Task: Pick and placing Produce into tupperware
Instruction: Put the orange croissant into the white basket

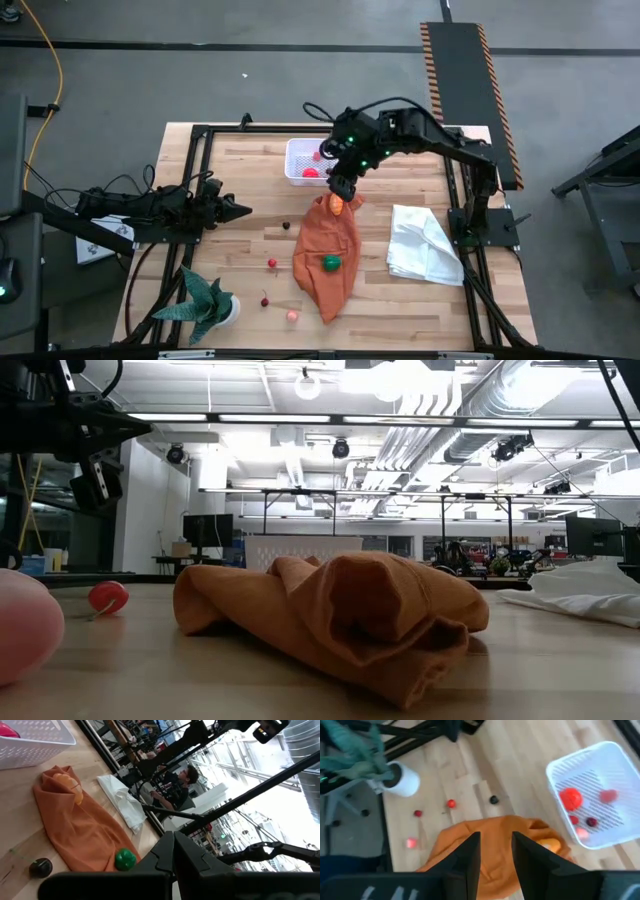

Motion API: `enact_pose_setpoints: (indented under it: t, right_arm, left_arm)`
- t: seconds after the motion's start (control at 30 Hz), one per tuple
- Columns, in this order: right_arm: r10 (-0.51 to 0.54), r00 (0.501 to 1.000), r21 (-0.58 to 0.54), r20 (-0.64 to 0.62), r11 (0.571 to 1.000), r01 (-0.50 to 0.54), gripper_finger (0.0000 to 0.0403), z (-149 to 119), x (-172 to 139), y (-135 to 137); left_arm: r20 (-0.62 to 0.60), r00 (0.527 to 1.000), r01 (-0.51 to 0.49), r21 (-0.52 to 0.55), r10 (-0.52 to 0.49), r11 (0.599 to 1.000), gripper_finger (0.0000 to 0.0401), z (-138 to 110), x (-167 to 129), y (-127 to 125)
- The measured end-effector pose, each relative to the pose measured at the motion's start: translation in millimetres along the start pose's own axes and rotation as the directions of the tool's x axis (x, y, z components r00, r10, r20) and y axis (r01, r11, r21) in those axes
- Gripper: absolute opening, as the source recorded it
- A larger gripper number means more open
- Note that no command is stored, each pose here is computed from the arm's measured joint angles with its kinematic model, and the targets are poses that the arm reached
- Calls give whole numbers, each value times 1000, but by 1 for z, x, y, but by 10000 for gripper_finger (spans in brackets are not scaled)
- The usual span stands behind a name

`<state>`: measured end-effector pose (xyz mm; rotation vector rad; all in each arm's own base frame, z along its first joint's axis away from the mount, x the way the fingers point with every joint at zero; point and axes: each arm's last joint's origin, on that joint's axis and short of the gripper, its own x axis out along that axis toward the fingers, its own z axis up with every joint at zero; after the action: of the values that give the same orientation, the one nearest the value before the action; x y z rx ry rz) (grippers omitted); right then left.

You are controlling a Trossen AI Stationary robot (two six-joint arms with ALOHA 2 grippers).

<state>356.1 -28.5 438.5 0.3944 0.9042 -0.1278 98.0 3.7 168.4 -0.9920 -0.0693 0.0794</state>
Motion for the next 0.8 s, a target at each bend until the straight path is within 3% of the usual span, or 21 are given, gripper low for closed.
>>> enact_pose_setpoints:
  t: [0.17,0.4,0.8]
  right_arm:
    - [-20,1000,102,-10,995,21,99,-3,1,5]
    - [-56,993,289,-101,954,83,99,-13,0,4]
    - [-190,976,490,-110,843,219,99,-14,3,-4]
  left_arm:
    - [0,1000,0,0,0,1000,1,0,0,0]
    - [0,1000,0,-11,0,1000,1,0,0,0]
    - [0,1000,0,1,0,1000,1,0,0,0]
